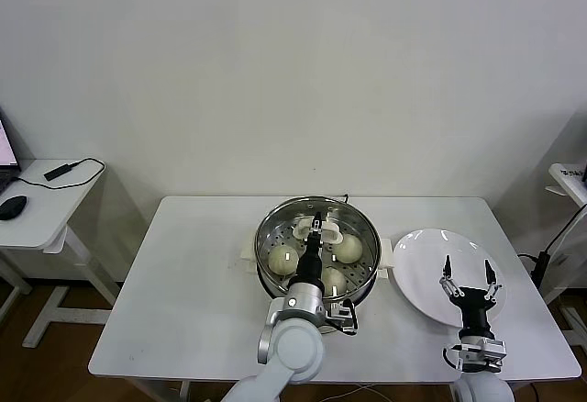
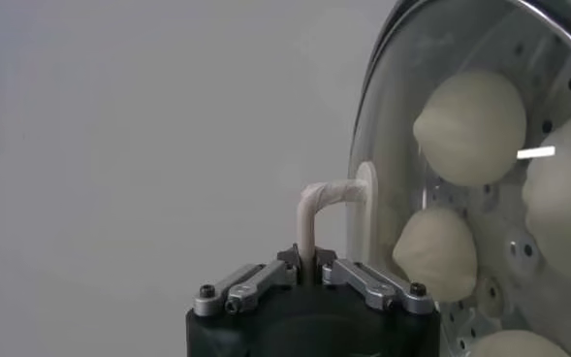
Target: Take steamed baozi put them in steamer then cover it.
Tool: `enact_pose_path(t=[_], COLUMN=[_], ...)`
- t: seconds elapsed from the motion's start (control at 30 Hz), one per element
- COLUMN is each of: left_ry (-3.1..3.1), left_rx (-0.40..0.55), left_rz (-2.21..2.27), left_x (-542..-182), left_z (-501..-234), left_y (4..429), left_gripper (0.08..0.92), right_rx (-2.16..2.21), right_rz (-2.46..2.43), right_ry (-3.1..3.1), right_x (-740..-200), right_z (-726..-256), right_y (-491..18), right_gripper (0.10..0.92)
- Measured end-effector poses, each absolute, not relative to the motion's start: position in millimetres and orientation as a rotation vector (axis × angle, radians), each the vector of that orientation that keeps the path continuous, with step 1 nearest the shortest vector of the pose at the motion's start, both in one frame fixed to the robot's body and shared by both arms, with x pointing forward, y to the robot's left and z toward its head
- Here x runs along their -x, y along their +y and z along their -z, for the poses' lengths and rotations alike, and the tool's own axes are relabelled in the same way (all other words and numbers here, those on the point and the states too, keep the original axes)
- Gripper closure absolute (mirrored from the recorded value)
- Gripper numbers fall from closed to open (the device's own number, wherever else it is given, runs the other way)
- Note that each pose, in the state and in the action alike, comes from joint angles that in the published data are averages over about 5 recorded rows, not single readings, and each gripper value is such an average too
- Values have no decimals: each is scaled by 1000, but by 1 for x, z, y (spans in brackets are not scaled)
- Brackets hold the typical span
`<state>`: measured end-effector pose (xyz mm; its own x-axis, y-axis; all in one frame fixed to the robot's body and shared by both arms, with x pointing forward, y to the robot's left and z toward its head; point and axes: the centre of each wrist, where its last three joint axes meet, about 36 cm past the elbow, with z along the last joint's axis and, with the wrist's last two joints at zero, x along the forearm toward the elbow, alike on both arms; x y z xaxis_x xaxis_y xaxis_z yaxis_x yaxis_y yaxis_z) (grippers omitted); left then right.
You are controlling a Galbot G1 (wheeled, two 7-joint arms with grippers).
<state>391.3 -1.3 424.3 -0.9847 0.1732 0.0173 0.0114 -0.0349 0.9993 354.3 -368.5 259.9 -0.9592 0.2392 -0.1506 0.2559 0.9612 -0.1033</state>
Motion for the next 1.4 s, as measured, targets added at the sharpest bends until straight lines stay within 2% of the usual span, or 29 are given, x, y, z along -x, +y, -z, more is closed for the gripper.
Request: enact_pose_path(t=[0.67, 1.3, 1.4], left_ry=[2107, 2135, 2151], left_rx=[-228, -235, -244], left_rz=[-2179, -2116, -2099], left_x=[-391, -374, -369], left_z=[-425, -439, -442], left_y=[1, 10, 13], left_gripper=[789, 259, 198], right_rx=[-379, -374, -373], right_rz=[185, 187, 187], right_ry=[2970, 2967, 2965], right_x=[-356, -359, -361], right_z=[-261, -262, -263], right_y=[-369, -368, -368], right_gripper=[200, 200, 200])
